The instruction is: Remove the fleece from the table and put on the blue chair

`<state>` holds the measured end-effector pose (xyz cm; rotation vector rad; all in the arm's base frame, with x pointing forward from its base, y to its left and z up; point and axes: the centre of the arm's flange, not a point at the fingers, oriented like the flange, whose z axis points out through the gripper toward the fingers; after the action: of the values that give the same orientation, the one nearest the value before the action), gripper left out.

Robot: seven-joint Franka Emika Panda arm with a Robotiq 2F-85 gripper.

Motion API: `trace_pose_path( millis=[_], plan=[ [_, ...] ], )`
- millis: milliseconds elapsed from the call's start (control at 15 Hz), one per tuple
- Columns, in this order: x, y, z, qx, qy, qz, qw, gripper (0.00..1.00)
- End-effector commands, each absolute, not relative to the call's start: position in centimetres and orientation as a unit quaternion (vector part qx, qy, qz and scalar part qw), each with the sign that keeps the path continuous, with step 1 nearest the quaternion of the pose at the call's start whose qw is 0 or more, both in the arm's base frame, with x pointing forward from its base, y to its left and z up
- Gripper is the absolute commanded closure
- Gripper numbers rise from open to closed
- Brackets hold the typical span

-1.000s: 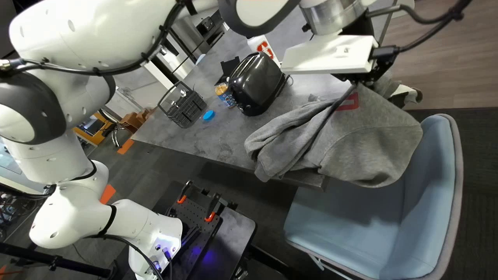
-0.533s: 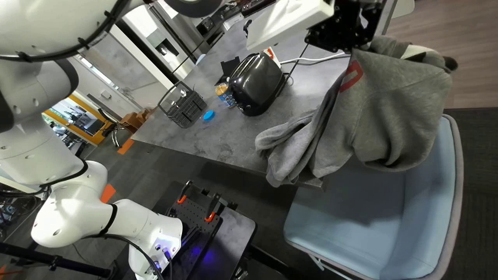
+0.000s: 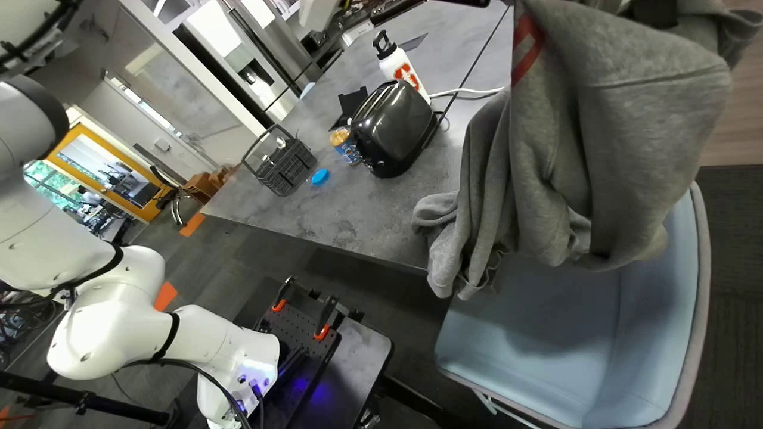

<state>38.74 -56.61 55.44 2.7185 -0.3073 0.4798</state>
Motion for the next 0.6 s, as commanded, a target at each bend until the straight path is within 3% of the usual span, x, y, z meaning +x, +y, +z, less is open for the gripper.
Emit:
trace_pose_path(
  millis=[0,533],
  plan=[
    [36.7,-56.3,58.3,0.947,-0.148,0.197,0.204,0.99],
    [36.0,-60.9,58.9,0.912,-0.228,0.252,0.231,0.99]
  ],
)
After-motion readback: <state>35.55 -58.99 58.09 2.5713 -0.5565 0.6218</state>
